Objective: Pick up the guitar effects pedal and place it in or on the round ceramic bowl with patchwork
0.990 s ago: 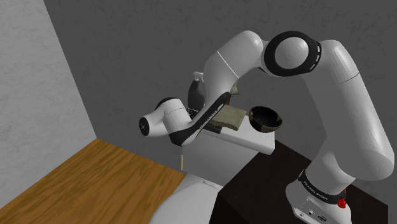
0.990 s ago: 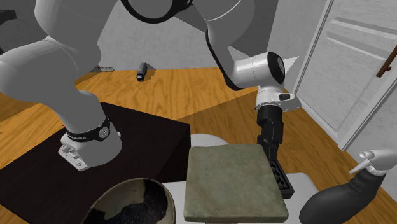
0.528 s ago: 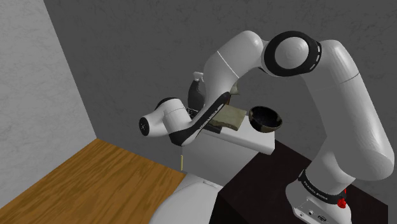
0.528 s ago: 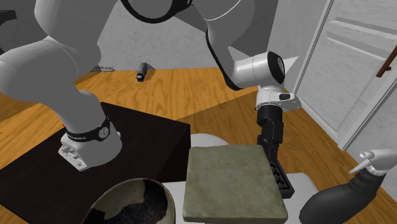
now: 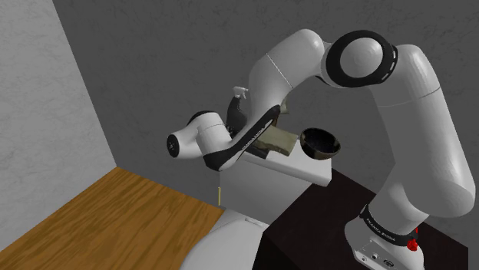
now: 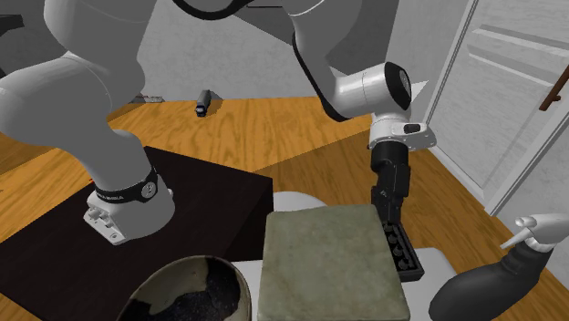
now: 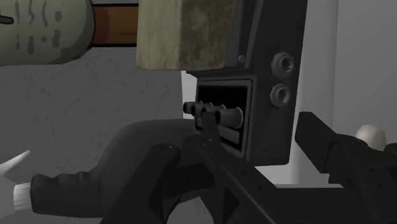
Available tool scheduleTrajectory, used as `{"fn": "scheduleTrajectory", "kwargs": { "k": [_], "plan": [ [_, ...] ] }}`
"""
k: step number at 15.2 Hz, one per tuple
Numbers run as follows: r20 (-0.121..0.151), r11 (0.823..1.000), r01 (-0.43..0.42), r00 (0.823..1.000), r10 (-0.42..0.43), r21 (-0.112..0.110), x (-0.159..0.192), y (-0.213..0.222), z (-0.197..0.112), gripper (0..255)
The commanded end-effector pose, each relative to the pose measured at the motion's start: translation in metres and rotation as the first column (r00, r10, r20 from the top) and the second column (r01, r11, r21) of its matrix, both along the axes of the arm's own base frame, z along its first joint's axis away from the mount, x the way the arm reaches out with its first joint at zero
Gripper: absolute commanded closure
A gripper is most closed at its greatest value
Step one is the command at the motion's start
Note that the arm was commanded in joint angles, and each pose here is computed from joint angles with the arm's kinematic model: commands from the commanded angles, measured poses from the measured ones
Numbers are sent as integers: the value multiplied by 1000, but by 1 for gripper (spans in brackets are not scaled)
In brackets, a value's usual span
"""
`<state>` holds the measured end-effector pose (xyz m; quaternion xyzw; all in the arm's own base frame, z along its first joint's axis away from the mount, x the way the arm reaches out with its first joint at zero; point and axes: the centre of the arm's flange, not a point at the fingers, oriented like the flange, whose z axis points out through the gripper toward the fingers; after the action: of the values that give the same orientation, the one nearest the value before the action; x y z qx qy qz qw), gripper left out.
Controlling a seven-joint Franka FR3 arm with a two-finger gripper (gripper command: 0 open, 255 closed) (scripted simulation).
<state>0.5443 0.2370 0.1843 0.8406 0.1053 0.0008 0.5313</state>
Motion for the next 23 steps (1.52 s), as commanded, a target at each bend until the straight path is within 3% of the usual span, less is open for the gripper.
{"fn": "scheduleTrajectory", "kwargs": {
  "k": [1, 23],
  "plan": [
    [1, 1000, 0, 1000, 0, -1, 0, 0, 12, 255],
    [1, 1000, 0, 1000, 0, -1, 0, 0, 128, 255]
  ]
}}
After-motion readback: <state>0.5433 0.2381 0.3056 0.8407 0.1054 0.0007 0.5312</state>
